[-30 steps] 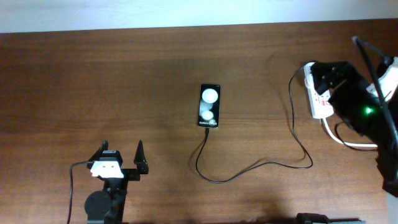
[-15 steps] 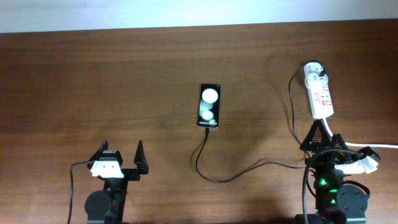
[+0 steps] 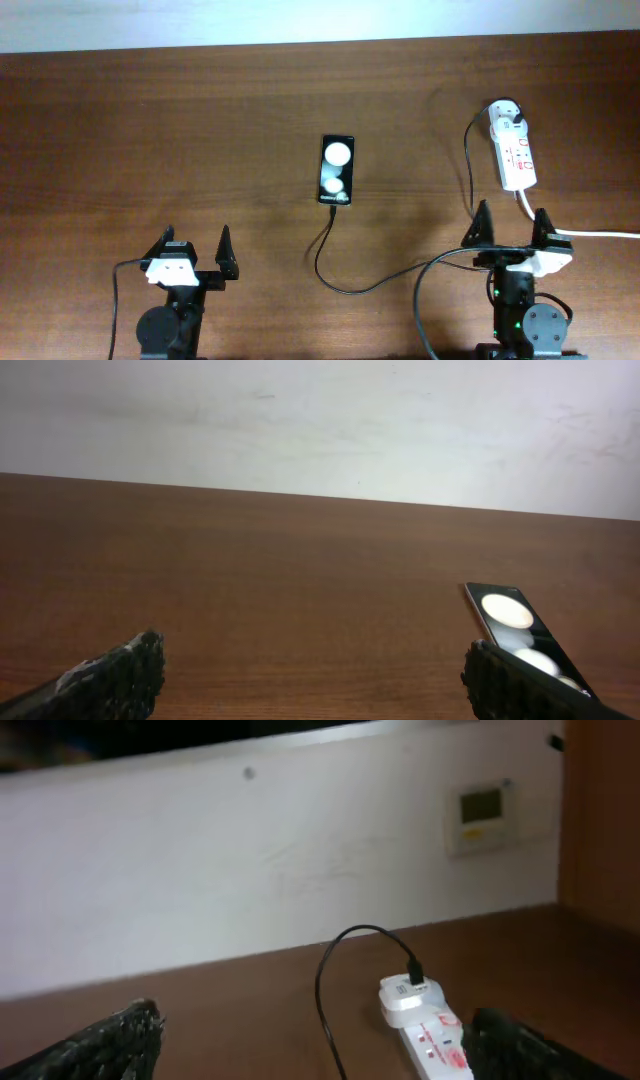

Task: Plug charger to phone and switch on socket

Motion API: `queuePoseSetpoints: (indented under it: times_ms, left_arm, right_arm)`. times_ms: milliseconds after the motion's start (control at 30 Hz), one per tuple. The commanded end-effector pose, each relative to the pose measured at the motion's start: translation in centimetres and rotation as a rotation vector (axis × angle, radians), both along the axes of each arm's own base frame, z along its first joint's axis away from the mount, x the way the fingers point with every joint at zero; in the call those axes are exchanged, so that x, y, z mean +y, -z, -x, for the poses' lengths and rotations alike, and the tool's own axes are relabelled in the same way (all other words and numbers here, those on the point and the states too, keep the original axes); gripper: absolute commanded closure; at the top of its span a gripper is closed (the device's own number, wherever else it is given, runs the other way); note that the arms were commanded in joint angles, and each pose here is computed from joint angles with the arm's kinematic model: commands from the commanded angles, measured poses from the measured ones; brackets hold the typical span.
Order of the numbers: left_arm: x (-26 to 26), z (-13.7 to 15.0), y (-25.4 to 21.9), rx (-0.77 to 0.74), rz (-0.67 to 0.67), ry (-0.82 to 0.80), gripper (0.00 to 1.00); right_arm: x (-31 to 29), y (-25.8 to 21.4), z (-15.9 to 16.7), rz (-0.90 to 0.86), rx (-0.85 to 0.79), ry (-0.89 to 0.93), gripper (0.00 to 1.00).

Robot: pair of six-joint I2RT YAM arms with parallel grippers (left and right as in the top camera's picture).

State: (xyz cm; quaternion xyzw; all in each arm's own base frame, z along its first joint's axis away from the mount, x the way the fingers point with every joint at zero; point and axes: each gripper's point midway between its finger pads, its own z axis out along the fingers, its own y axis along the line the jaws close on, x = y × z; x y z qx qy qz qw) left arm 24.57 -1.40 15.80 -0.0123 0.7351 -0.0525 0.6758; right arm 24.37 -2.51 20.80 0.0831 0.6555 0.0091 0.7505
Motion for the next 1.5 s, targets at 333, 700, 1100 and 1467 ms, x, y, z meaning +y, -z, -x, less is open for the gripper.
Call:
queuePoseSetpoints:
  times_ms: [333,700,1100,1467]
  left_arm:
    - [-0.2,0.0,0.2,0.001,-0.016,0.014,0.01]
    - [-0.2,0.0,0.2,0.001,-0.015,0.013,0.01]
    - [-0.2,0.0,0.2,0.001,-0.015,0.013,0.01]
    - [-0.2,0.0,0.2,0.001,-0.016,0.014,0.01]
  right_arm:
    - [1.9,5.0,-0.2,0.217,0.209,-0.106,0.01]
    - [1.1,5.1,-0.2,0.112,0.211,-0.064,0.01]
    - [1.2,5.1,-0.2,0.111,0.21,-0.069,0.01]
    - [1.2,5.1,-0.2,0.111,0.211,-0.068,0.01]
